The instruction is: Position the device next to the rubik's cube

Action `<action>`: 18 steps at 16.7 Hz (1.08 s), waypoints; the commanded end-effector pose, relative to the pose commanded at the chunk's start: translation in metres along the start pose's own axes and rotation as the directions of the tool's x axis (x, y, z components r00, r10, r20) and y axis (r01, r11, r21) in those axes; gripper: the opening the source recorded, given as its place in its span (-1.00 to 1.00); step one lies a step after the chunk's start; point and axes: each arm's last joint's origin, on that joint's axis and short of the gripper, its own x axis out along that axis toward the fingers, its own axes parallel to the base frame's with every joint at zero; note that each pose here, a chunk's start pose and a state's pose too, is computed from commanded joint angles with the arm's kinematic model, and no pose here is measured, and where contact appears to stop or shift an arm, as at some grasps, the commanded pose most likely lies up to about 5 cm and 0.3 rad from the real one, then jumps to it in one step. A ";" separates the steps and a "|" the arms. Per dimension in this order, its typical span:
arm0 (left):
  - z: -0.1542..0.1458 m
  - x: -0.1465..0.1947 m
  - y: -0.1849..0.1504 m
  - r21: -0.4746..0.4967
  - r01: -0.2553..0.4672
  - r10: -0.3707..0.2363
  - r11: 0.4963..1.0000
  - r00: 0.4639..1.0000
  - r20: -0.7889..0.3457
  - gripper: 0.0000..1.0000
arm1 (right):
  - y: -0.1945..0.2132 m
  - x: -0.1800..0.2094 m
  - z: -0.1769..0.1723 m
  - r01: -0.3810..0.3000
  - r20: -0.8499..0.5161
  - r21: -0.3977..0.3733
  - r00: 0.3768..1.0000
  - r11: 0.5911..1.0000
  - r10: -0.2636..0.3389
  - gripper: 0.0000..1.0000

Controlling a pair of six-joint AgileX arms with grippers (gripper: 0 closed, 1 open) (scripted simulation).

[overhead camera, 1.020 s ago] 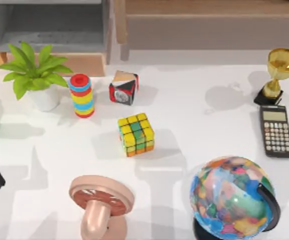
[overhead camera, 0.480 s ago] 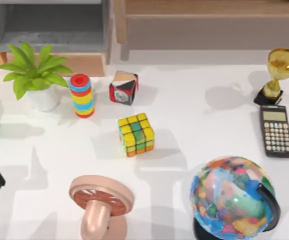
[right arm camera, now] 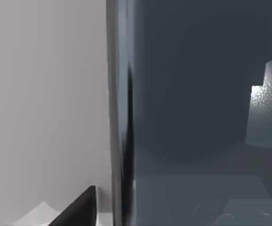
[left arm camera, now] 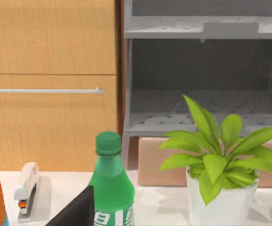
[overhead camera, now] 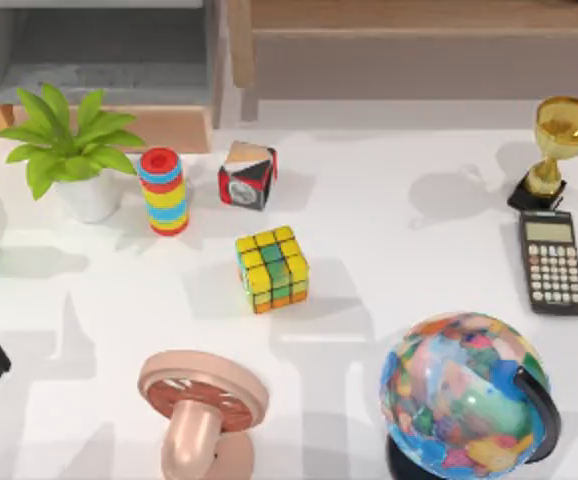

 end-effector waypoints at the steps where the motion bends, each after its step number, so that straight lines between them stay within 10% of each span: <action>1: 0.000 0.000 0.000 0.000 0.000 0.000 1.000 1.000 0.000 1.00 | 0.000 0.000 0.000 0.000 0.000 0.000 1.000 1.000 0.000 0.70; 12: 0.000 0.000 0.000 0.000 0.000 0.000 1.000 1.000 0.000 1.00 | 0.000 0.000 0.000 0.000 0.000 0.000 1.000 1.000 0.000 -0.96; 18: 0.000 0.000 0.000 0.000 0.000 0.000 1.000 1.000 0.000 1.00 | 0.000 0.000 0.000 0.000 0.000 0.000 1.000 1.000 0.000 -1.00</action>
